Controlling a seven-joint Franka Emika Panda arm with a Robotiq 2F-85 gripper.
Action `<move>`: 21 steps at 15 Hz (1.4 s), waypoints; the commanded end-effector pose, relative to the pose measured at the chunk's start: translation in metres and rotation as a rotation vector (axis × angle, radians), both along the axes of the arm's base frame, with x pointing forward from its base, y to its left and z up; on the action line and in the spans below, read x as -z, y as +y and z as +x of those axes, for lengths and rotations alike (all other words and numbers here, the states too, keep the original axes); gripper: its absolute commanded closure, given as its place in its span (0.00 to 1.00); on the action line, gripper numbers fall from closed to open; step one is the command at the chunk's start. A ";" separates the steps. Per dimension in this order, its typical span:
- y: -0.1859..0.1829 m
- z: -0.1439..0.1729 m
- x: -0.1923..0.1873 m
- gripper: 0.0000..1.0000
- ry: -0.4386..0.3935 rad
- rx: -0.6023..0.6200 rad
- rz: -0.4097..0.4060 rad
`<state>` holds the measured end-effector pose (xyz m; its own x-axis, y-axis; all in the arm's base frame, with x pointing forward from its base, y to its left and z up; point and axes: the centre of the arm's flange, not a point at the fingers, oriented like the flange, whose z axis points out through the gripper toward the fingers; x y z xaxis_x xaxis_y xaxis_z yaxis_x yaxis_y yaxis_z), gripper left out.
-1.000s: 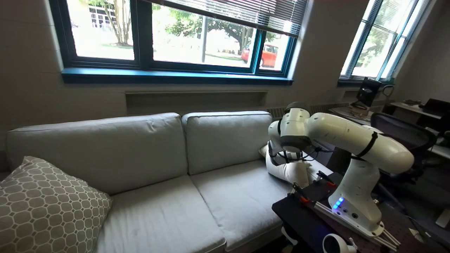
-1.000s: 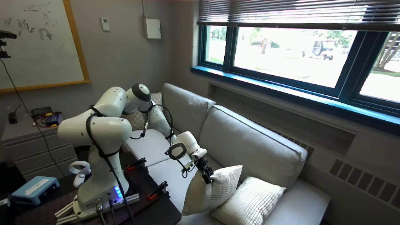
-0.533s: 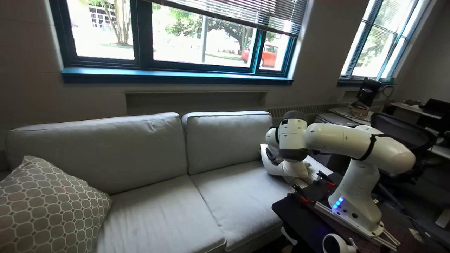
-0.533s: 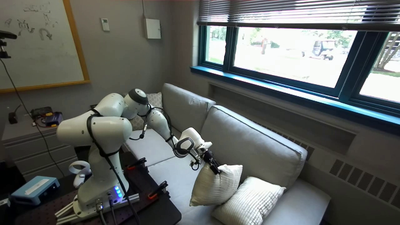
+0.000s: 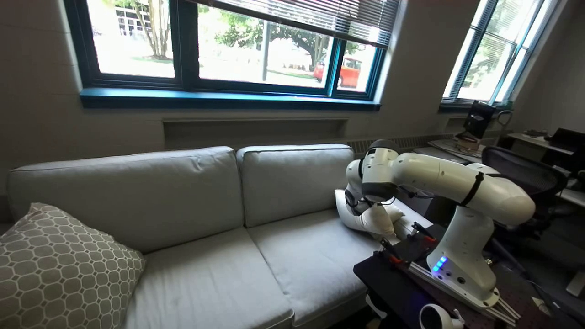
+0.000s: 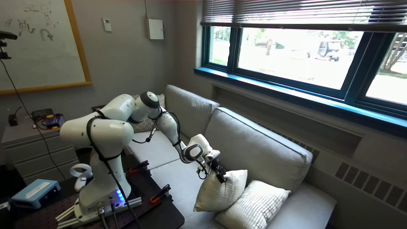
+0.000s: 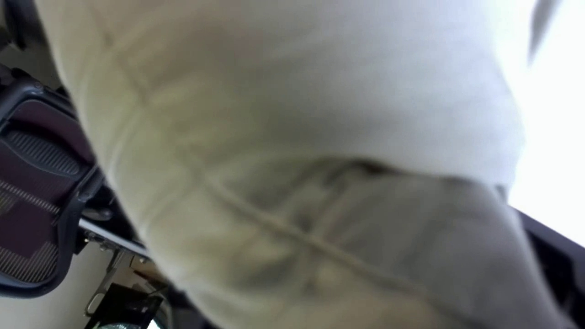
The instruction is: Arrange the cushions, one in front of the other, against the armrest
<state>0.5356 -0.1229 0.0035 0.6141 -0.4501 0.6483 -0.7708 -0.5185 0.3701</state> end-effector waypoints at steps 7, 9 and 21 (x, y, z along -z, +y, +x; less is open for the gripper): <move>-0.170 -0.018 0.012 0.93 -0.294 0.065 0.080; -0.210 -0.017 0.011 0.93 -0.347 0.097 0.096; -0.296 -0.010 -0.045 0.10 -0.521 0.099 0.124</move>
<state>0.5433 -0.4352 0.0263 0.2003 -0.6091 0.7674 -0.9042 -0.4165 -0.0945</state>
